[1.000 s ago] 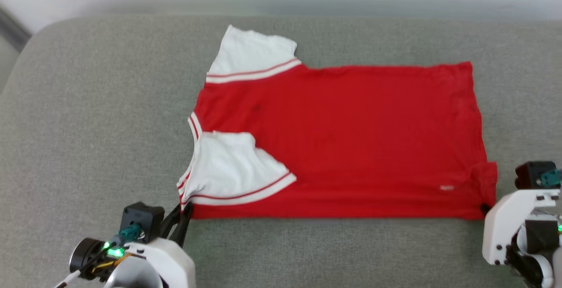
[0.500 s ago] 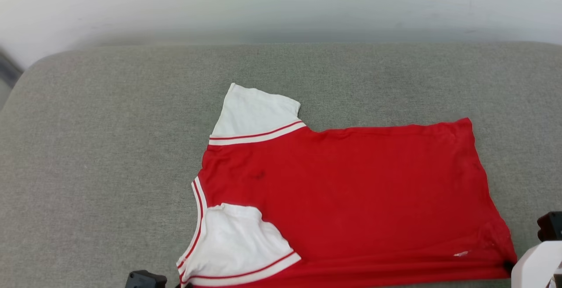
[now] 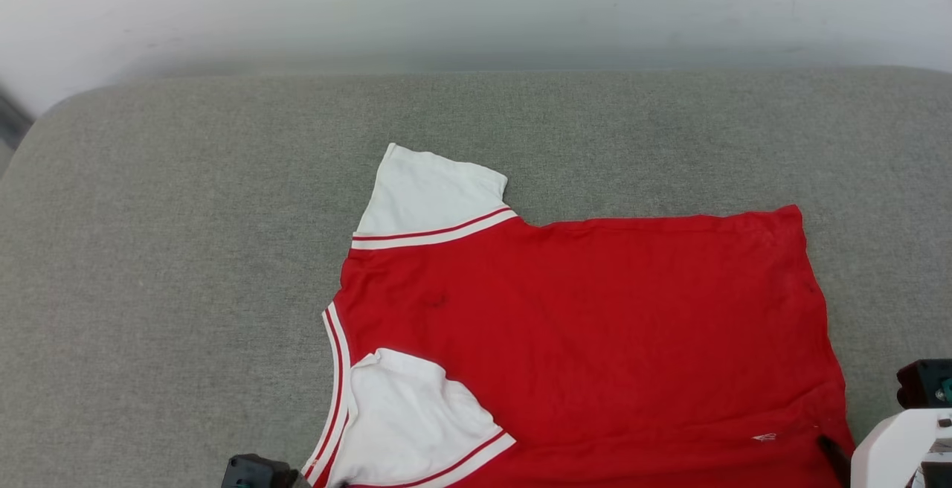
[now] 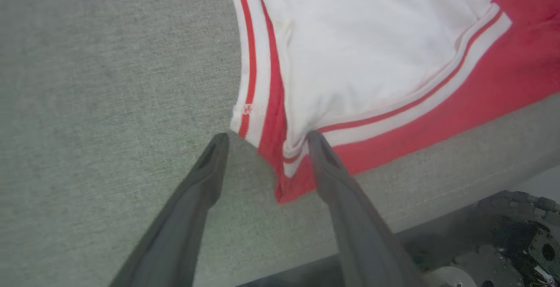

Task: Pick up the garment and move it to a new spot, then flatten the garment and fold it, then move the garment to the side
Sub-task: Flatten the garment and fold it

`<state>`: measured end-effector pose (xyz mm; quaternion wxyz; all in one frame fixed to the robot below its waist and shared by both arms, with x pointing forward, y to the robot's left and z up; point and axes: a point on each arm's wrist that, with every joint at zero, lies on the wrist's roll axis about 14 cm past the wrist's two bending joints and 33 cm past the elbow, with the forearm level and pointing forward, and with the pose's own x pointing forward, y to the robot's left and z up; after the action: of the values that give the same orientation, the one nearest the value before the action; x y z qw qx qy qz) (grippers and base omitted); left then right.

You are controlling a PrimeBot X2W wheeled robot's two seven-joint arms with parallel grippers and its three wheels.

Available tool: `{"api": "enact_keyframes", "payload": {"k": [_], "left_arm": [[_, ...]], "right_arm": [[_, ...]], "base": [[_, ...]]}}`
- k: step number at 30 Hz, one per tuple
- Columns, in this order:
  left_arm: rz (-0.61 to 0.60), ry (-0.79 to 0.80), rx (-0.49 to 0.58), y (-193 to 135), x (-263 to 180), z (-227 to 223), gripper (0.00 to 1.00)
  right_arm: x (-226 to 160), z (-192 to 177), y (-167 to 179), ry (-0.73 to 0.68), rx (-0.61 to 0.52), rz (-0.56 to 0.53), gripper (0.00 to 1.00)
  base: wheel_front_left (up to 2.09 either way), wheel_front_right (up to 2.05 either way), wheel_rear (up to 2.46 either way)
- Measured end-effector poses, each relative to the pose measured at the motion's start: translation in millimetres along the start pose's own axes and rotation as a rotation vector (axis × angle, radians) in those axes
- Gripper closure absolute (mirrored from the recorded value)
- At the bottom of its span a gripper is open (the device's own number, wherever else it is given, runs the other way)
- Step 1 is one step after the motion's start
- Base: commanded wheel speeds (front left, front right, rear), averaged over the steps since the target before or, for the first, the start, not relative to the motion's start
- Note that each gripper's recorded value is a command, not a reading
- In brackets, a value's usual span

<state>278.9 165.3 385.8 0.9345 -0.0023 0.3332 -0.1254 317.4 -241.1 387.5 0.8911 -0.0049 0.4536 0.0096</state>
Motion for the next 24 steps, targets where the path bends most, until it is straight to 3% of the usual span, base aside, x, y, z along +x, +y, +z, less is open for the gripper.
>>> {"api": "enact_keyframes", "payload": {"k": [6, 15, 24], "left_arm": [[0.035, -0.176, 0.003, 9, -1, 37, 0.0], [0.143, -0.598, 0.0, 28, -25, 122, 0.0], [0.175, -0.864, -0.066, 27, -54, 183, 0.0]], "right_arm": [[-9, 34, 0, -0.149, 0.008, 0.003, 0.0], [-53, 114, 14, -0.558, -0.024, 0.035, 0.0], [-85, 149, 39, -0.867, 0.008, 0.108, 0.0]], "base": [[0.0, 0.0, 0.0], [0.0, 0.0, 0.0], [0.0, 0.0, 0.0]]}}
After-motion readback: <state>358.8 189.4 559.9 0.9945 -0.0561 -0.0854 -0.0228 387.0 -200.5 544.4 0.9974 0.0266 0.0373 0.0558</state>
